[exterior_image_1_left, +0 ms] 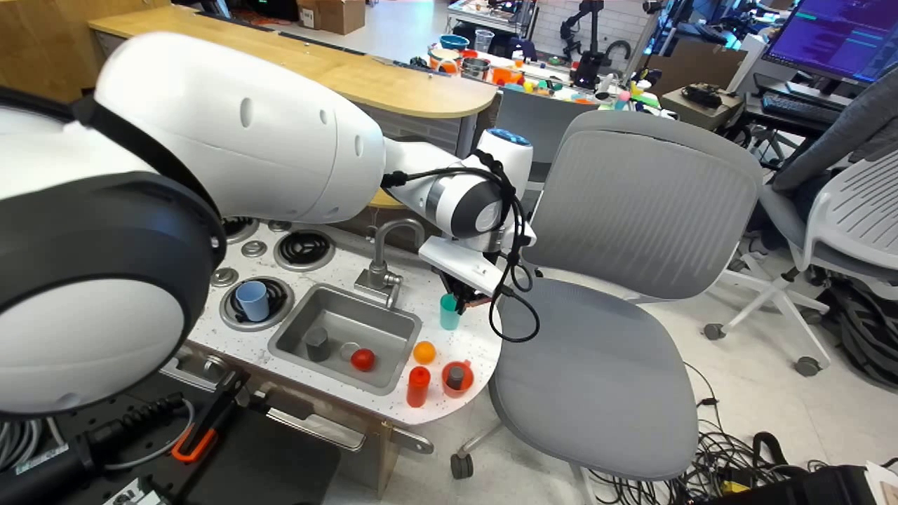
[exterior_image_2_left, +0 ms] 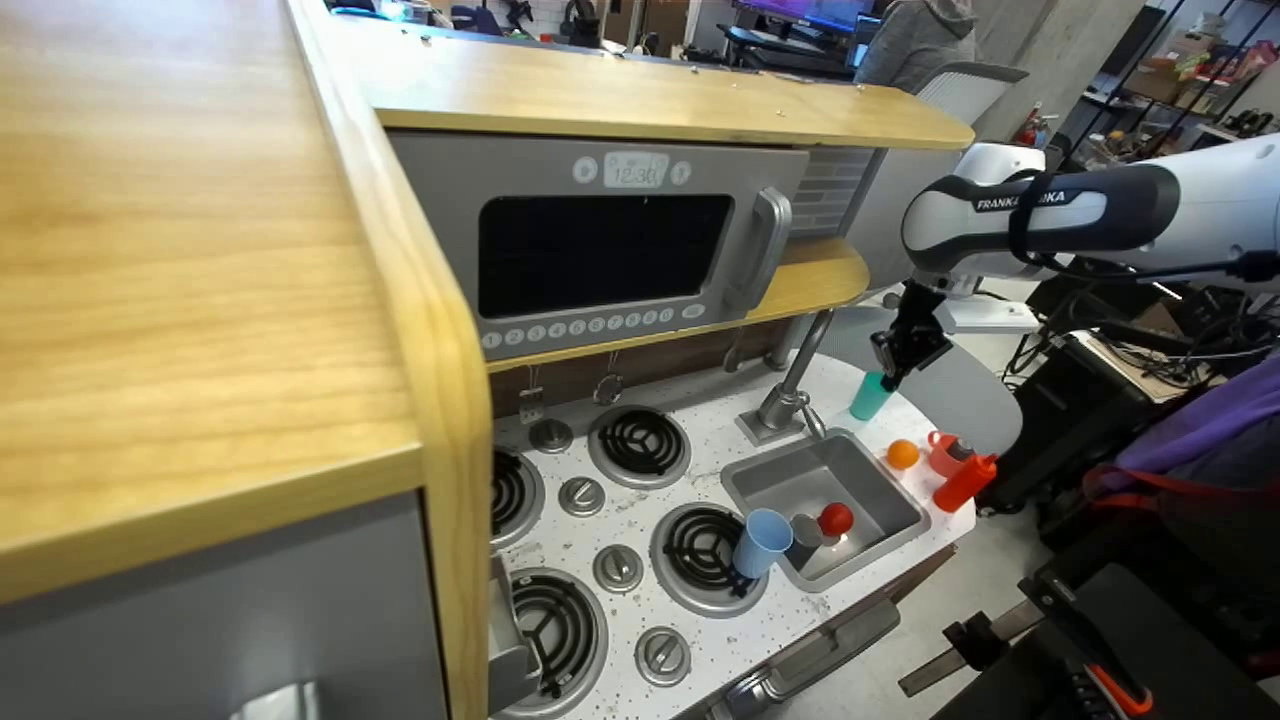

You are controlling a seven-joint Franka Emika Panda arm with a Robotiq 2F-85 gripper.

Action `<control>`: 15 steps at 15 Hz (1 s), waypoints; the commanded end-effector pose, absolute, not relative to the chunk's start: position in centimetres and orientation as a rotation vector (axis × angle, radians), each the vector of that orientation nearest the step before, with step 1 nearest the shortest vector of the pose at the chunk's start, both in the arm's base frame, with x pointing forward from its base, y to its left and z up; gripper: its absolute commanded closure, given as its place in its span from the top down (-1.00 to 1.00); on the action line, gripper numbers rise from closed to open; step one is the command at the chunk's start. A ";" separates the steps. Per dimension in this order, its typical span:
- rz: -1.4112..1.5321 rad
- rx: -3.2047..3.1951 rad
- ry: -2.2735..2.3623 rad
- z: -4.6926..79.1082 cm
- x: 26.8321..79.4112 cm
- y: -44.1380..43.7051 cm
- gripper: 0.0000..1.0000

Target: Remove the ketchup bottle from the sink then move the blue cup closer to the orange cup

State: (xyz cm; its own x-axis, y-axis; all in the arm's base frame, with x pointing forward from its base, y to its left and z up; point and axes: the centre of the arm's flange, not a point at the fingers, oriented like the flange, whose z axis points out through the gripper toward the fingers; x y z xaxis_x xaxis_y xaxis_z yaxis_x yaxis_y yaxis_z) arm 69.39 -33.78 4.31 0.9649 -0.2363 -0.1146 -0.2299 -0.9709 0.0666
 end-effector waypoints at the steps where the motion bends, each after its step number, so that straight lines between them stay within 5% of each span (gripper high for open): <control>1: -0.188 3.083 -0.365 6.2 67.8 -35.7 -0.99; 15: -0.341 3.129 -0.464 3.8 64.6 -39.0 -0.99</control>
State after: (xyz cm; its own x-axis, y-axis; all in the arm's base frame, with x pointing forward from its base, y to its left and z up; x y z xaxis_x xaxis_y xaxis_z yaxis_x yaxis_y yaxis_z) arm 65.11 -39.52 3.79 0.9379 -0.2922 -0.1868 -0.2921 -0.9560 0.0289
